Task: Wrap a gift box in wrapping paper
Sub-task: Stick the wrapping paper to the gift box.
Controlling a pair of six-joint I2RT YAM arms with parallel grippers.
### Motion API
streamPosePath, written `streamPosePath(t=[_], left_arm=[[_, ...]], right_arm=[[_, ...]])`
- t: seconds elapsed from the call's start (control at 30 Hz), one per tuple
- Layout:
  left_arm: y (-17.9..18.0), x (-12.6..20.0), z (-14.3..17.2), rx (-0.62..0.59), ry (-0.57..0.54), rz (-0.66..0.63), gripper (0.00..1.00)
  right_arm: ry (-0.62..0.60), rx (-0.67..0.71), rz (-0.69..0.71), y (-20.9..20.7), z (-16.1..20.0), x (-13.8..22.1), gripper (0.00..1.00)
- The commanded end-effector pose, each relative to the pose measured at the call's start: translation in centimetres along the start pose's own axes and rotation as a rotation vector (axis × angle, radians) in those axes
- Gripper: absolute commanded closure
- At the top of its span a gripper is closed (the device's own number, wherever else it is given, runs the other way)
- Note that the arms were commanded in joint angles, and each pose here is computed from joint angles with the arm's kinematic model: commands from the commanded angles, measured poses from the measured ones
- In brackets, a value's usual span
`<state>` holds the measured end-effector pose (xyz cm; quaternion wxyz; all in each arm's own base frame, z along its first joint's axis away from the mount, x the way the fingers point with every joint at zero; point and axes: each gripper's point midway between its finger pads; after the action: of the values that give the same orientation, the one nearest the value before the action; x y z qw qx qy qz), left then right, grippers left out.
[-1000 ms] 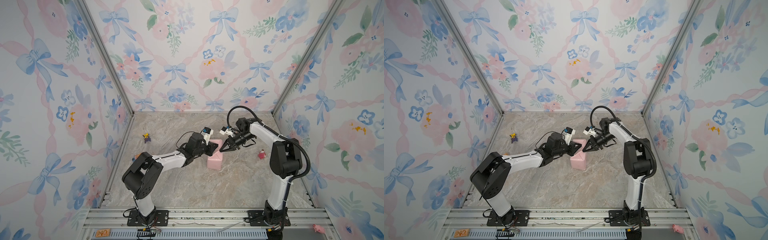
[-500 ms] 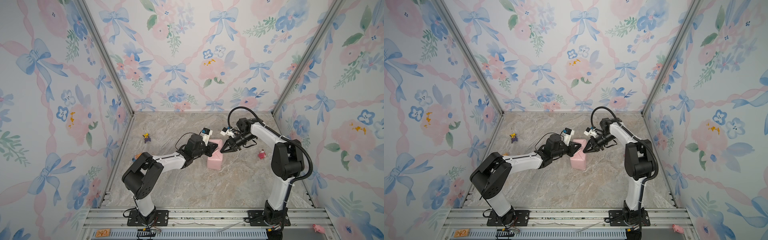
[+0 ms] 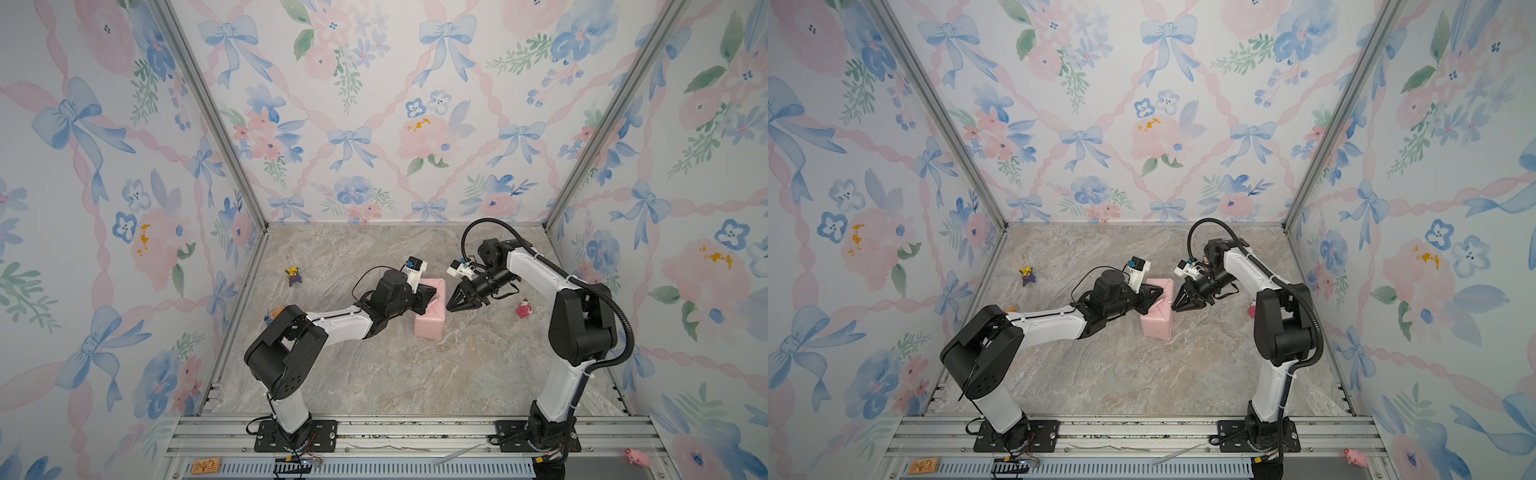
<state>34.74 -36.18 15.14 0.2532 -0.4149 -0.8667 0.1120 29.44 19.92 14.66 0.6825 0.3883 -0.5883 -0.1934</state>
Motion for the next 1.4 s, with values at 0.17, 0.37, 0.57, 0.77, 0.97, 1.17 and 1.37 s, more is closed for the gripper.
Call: streamPosePath(t=[0.17,0.37,0.57,0.77,0.97,1.17,1.37], left_arm=[[3.1,0.0,7.4,-0.057,0.225,-0.164,0.86],[3.3,0.4,8.1,-0.126,0.249,-0.215,0.86],[3.4,0.7,8.8,-0.191,0.277,-0.255,0.86],[3.3,0.9,9.1,-0.214,0.287,-0.264,0.86],[3.3,1.0,9.2,-0.215,0.290,-0.265,0.86],[3.3,0.9,9.1,-0.215,0.288,-0.265,0.86],[3.3,0.9,9.2,-0.217,0.290,-0.268,0.86]], right_arm=[[-0.194,-0.097,0.160,-0.5,-0.8,5.0,0.64],[-0.266,-0.108,0.190,-0.3,-2.7,5.2,0.59],[-0.281,-0.084,0.193,0.4,-4.1,3.7,0.55],[-0.240,-0.072,0.224,0.6,-4.6,1.6,0.53],[-0.194,-0.077,0.223,0.3,-4.5,-0.3,0.54],[-0.160,-0.104,0.214,-0.7,-3.7,-1.8,0.58],[-0.166,-0.169,0.230,-3.2,-2.2,-2.0,0.65]])
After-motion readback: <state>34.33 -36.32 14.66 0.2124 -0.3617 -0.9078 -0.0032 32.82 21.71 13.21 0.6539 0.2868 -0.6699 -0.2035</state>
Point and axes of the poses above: each gripper's point midway between its finger pads, its own x axis back along the fingers, its own y axis along the line the jaws close on, z = x × y
